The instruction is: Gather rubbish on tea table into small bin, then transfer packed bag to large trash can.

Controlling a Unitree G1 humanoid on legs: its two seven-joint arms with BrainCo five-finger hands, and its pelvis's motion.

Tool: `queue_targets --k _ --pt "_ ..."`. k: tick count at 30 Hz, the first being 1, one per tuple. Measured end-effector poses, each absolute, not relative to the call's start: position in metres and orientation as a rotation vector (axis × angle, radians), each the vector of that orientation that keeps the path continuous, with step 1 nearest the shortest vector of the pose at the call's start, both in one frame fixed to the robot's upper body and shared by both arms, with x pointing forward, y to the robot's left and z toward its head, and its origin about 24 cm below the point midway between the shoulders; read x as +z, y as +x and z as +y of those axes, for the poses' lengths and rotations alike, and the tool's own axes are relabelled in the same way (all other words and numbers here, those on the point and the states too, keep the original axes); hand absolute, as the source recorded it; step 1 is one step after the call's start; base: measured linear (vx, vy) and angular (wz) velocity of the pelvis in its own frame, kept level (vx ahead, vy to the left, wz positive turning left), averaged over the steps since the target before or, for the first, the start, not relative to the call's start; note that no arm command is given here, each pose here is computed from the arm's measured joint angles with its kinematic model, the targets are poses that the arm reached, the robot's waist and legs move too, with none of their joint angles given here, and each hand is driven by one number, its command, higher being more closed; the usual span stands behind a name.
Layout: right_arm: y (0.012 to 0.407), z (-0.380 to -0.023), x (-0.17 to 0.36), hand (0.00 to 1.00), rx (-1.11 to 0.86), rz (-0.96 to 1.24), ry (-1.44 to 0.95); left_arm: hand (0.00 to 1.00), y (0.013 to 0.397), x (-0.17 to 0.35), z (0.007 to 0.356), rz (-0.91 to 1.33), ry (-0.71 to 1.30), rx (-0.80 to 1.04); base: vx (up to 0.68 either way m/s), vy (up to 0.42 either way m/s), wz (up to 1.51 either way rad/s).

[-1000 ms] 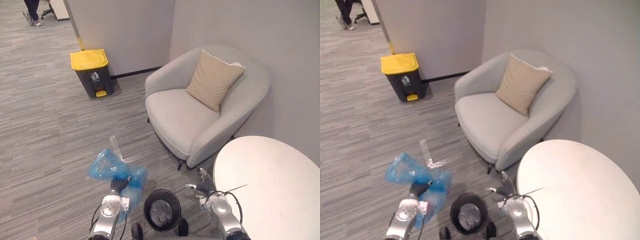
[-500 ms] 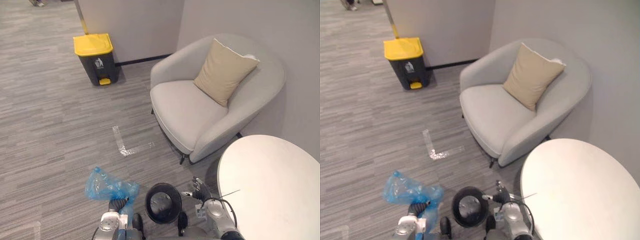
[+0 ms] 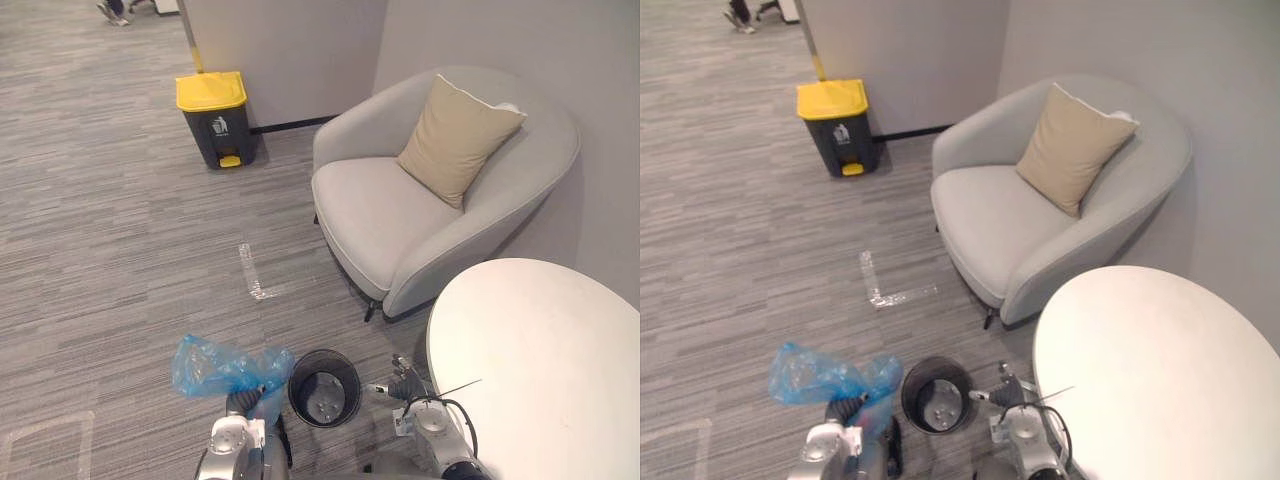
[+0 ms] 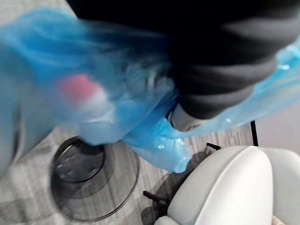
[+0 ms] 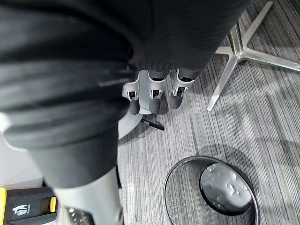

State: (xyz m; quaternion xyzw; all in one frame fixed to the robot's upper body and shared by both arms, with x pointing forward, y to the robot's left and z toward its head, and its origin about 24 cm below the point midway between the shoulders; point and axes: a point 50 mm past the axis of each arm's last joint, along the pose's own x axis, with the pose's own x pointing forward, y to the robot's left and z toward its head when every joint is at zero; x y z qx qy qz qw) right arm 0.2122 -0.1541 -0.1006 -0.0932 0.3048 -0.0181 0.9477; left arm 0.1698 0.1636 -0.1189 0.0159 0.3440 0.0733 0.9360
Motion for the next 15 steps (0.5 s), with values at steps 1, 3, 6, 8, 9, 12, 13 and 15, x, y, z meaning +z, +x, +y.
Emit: queue_targets --k 1,3,6,8,9,12,13,15 --pt "0.209 -0.156 -0.103 0.0 -0.049 0.632 -0.192 1.0 0.169 -0.119 0.161 0.704 0.034 0.138 -0.34 -0.189 0.69" --pt "0.199 -0.16 -0.109 0.0 -0.071 0.667 -0.189 1.0 0.168 -0.12 0.159 0.709 0.033 0.133 -0.34 -0.157 0.72" --pt "0.193 -0.171 -0.113 0.0 -0.135 0.699 -0.179 1.0 0.167 -0.121 0.156 0.713 0.042 0.112 -0.28 -0.102 0.78" --pt "0.184 -0.182 -0.119 0.0 -0.15 0.742 -0.209 1.0 0.165 -0.123 0.151 0.727 0.051 0.084 -0.16 0.005 0.85" --pt "0.183 -0.184 -0.12 0.0 -0.154 0.751 -0.21 1.0 0.165 -0.123 0.151 0.731 0.053 0.082 -0.08 0.1 1.04" --pt "0.177 -0.187 -0.125 0.0 -0.181 0.784 -0.192 1.0 0.17 -0.124 0.153 0.736 0.088 0.059 -0.08 0.123 1.19" --pt "0.174 -0.187 -0.128 0.0 -0.19 0.809 -0.179 1.0 0.172 -0.124 0.159 0.737 0.133 0.041 -0.09 0.168 0.63" --pt "0.172 -0.181 -0.13 0.0 -0.183 0.815 -0.162 1.0 0.166 -0.127 0.167 0.763 0.171 0.036 -0.07 0.175 0.35"
